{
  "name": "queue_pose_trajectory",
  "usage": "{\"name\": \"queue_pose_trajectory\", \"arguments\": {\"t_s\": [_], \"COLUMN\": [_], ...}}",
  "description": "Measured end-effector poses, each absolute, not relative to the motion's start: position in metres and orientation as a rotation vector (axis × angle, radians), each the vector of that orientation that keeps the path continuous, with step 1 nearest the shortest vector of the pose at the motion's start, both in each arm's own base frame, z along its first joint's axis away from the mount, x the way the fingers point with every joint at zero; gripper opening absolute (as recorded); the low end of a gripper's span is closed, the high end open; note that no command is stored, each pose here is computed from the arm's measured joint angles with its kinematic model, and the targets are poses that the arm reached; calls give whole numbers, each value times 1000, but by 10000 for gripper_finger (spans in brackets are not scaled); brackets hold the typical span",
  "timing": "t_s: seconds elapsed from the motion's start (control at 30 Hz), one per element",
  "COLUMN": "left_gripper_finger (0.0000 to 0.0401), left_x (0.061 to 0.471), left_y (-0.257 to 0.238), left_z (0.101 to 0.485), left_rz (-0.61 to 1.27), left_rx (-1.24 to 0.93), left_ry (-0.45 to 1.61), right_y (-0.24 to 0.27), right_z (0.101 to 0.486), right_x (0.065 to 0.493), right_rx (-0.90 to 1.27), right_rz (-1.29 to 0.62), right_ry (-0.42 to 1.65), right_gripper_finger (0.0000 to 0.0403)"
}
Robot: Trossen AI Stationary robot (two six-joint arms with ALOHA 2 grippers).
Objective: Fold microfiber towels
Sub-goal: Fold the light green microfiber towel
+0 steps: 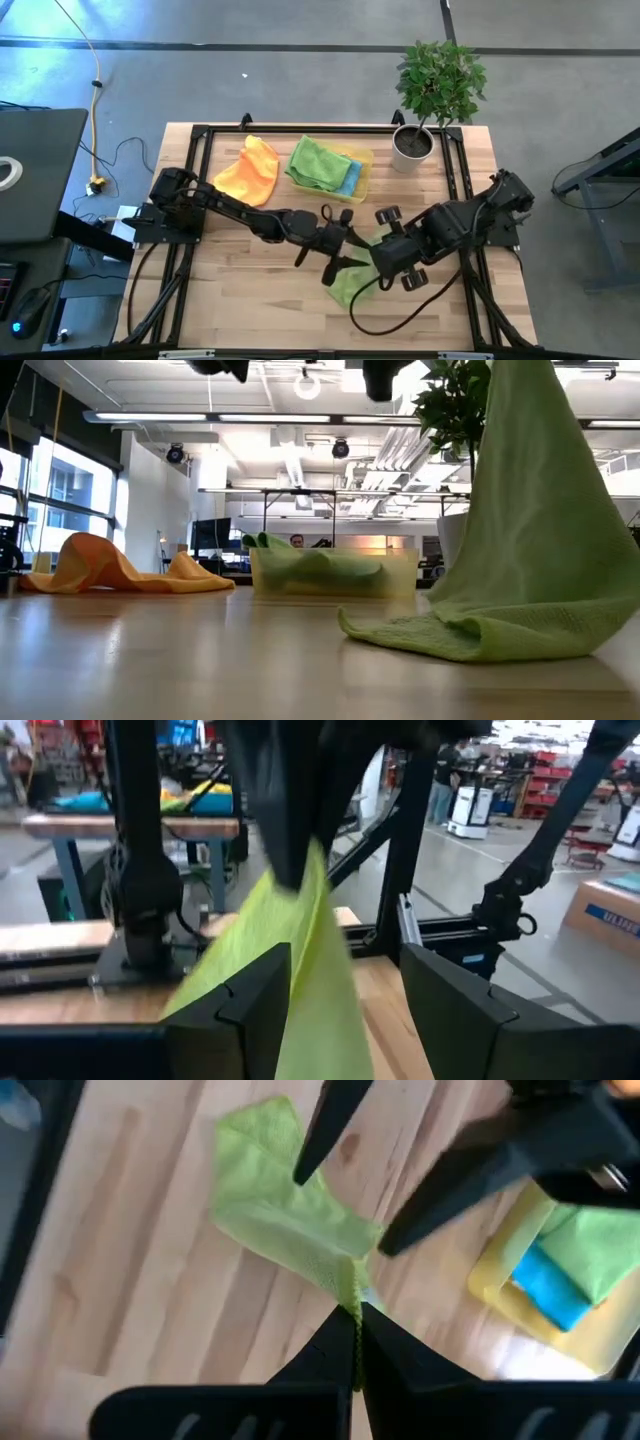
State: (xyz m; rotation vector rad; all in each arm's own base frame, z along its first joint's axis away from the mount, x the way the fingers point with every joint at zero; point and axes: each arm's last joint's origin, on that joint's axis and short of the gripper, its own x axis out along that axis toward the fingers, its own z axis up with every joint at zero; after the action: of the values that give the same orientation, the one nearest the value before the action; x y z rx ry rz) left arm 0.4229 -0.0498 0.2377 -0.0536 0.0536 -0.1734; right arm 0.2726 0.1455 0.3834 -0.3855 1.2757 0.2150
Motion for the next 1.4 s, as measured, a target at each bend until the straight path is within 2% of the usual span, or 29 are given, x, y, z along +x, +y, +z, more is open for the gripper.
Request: {"name": "queue_pose_trajectory", "arguments": {"t_s": [0.33,0.57,0.7,1.07,1.23,1.4], "left_gripper_finger": [181,181,181,181,181,181], "left_x": [429,428,427,421,415,410], "left_y": [-34,-33,-33,-49,-57,-59], "left_z": [249,239,233,220,208,198], "left_rz": [-119,-221,-242,-462,-444,-318], "left_rx": [-22,-73,-70,-141,-86,-25], "left_ry": [28,139,196,363,477,586], "right_y": [150,148,147,147,146,147], "right_z": [366,367,369,369,370,370], "right_x": [289,290,291,291,291,291], "right_rx": [-551,-667,-686,-691,-639,-593], "right_rz": [305,258,239,201,137,103], "right_ry": [1317,1287,1277,1270,1266,1265], "right_gripper_finger": [0,0,0,0,0,0]}}
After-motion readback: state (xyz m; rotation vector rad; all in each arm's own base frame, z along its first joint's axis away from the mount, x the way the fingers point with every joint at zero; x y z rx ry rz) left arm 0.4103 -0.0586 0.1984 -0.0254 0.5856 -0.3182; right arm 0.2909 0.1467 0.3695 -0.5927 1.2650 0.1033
